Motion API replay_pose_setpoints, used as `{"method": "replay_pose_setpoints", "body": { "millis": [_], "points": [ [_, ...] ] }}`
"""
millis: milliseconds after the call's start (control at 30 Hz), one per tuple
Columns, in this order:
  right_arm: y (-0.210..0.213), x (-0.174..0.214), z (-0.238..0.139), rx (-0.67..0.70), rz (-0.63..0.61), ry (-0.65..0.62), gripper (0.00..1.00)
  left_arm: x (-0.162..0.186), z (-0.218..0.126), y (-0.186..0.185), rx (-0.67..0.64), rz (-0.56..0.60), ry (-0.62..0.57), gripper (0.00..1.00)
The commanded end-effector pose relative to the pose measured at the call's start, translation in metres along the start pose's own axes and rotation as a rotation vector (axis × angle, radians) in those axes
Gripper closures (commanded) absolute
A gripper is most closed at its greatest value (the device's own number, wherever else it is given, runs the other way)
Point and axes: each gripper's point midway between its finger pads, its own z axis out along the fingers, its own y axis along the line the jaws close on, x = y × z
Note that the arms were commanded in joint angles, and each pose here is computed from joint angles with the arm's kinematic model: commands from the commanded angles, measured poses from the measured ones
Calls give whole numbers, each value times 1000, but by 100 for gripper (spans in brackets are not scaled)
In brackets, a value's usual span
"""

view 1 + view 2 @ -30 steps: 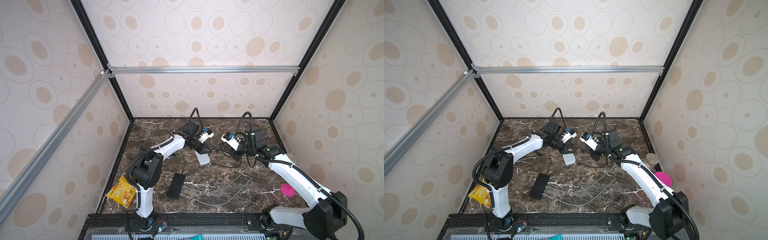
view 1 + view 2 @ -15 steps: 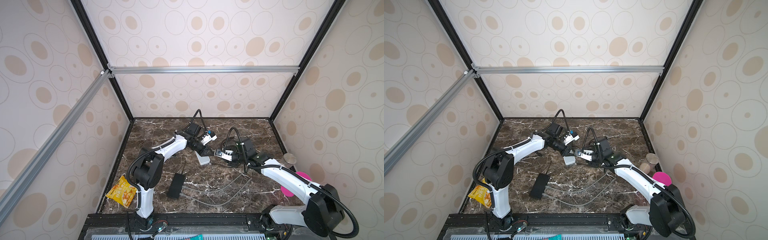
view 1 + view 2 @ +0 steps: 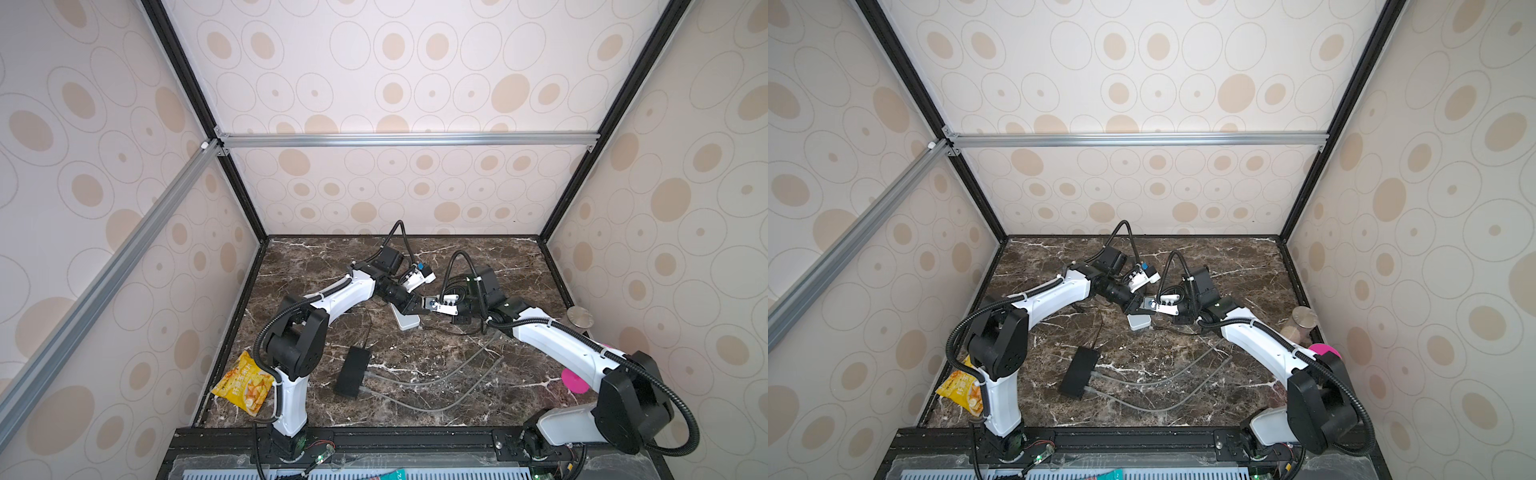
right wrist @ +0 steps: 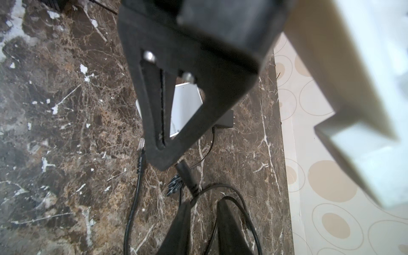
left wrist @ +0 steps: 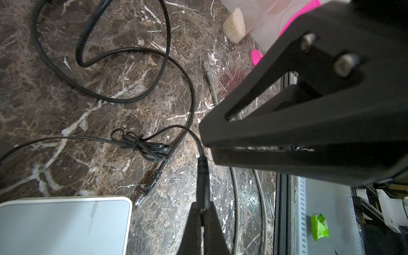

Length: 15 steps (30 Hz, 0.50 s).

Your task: Insert the plug into the switch port

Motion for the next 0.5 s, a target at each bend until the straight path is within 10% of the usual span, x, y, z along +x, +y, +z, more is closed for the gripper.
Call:
{"method": "replay_pose_setpoints", "body": {
  "millis": [0, 467],
  "points": [
    [3, -4, 0, -41, -21, -18, 77, -9, 2, -9, 31, 45, -4, 100],
    [0, 3, 10, -60, -98, 27, 77, -6, 4, -9, 34, 45, 5, 100]
  ]
}}
